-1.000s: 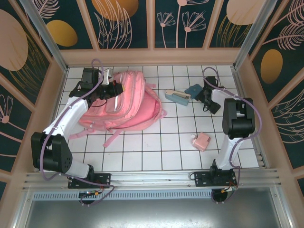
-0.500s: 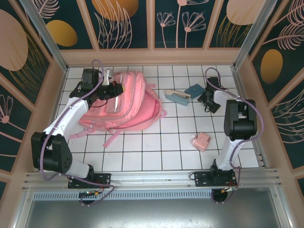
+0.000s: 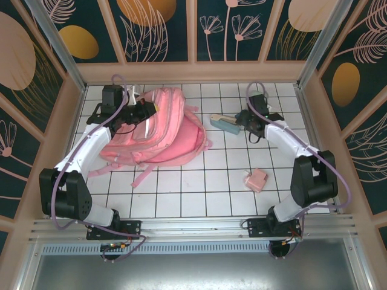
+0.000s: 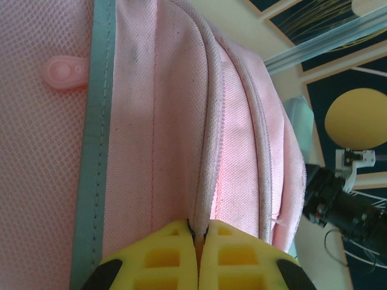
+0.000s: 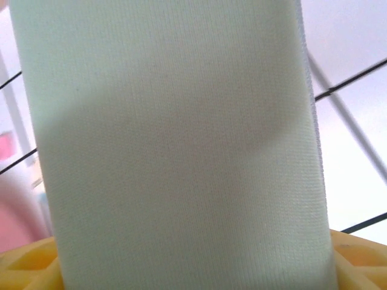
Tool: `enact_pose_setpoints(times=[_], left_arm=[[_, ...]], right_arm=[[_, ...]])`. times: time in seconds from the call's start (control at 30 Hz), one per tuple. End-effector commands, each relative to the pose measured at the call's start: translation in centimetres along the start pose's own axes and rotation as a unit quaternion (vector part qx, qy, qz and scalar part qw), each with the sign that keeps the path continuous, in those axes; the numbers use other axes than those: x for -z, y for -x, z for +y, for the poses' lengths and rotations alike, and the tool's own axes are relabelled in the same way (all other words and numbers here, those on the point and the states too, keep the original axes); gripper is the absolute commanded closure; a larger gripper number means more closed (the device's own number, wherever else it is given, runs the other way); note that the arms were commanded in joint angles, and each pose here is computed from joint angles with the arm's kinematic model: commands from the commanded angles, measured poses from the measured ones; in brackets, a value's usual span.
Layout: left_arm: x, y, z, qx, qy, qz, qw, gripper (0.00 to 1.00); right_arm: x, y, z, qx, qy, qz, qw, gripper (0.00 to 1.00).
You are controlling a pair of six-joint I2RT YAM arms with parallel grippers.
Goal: Pack books, pencil case, and school supplies into a backpack
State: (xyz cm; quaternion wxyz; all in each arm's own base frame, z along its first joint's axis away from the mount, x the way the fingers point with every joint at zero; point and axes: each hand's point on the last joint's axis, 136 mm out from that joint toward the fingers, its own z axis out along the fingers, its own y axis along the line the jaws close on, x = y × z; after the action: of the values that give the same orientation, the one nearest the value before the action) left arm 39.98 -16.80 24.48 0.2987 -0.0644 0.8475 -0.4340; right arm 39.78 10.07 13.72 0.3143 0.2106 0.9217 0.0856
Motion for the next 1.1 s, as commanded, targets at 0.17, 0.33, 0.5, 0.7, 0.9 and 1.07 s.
enact_pose_setpoints(times=[0.17, 0.33, 0.5, 0.7, 0.9, 1.07], left_arm=[[1.4, 3.9, -5.9, -0.016, -0.102, -0.042, 0.994, 1.0], [2.1, 4.7, -6.0, -0.001, -0.113, -0.054, 0.992, 1.0], [2.2, 4.9, -6.0, 0.009, -0.121, -0.058, 0.991, 1.0], [2.3, 4.7, -5.9, 0.013, -0.119, -0.057, 0.991, 1.0], [2.3, 4.3, -5.6, 0.014, -0.117, -0.055, 0.991, 1.0], [2.3, 4.1, -5.4, 0.015, -0.113, -0.055, 0.992, 1.0]], right_arm=[[2.1, -6.0, 10.5, 0.049, 0.114, 0.039, 0.992, 0.27], [1.9, -9.8, 16.0, 0.058, 0.171, 0.073, 0.981, 0.27], [0.6, -13.7, 20.4, 0.072, 0.199, 0.106, 0.972, 0.27], [-1.0, -16.8, 24.1, 0.077, 0.227, 0.139, 0.961, 0.27], [-3.0, -19.3, 27.0, 0.095, 0.232, 0.171, 0.953, 0.27], [-3.9, -21.1, 28.6, 0.104, 0.237, 0.191, 0.947, 0.26]])
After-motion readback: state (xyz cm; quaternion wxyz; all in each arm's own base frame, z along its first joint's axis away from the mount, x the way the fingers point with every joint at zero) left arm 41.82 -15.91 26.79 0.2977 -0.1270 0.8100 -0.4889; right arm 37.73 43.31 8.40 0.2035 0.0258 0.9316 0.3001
